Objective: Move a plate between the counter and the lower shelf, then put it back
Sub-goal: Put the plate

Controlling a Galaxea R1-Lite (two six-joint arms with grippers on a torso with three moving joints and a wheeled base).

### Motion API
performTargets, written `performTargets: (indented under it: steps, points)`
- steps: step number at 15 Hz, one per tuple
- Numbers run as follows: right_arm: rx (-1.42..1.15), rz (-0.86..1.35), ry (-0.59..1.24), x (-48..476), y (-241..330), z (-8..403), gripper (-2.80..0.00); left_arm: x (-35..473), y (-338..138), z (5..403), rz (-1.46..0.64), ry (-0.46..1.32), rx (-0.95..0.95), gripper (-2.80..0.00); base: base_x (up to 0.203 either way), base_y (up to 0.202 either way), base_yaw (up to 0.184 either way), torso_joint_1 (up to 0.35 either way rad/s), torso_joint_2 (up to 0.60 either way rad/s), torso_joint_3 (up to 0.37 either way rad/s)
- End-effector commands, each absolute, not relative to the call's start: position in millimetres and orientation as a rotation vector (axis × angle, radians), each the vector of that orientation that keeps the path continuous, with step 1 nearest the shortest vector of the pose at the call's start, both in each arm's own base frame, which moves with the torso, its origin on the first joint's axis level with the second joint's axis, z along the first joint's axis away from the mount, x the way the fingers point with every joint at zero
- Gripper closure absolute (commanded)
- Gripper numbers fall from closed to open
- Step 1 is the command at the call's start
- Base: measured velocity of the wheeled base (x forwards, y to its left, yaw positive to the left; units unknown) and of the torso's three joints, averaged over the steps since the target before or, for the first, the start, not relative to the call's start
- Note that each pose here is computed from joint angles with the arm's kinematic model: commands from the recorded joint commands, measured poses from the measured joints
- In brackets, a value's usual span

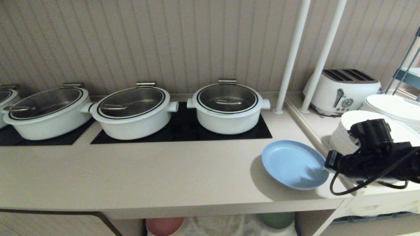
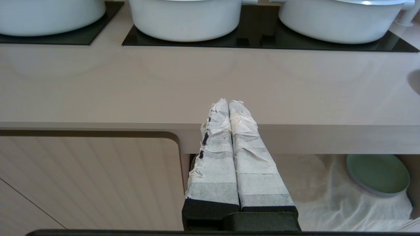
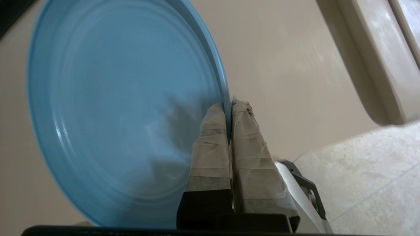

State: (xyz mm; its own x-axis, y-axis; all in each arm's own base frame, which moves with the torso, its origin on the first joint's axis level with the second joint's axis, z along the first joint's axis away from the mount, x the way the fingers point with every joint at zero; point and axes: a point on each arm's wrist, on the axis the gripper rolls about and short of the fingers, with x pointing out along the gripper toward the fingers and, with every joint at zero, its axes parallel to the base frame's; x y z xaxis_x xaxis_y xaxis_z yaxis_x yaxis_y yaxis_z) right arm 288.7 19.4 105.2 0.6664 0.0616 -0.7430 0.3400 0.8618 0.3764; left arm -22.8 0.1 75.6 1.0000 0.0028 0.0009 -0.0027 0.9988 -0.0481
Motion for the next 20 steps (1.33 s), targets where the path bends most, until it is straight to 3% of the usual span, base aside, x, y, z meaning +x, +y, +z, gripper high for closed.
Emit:
performTargets:
  steps: [1, 20]
  points:
    - [0.526, -0.164, 0.835, 301, 21, 102, 0.00, -23, 0, 76, 0.003, -0.002, -0.049, 0.00, 0.000, 0.000, 0.000, 0.000, 0.00, 0.000]
    - [0.563, -0.130, 0.884, 323, 47, 77, 0.00, -23, 0, 76, 0.003, -0.002, -0.049, 0.00, 0.000, 0.000, 0.000, 0.000, 0.00, 0.000]
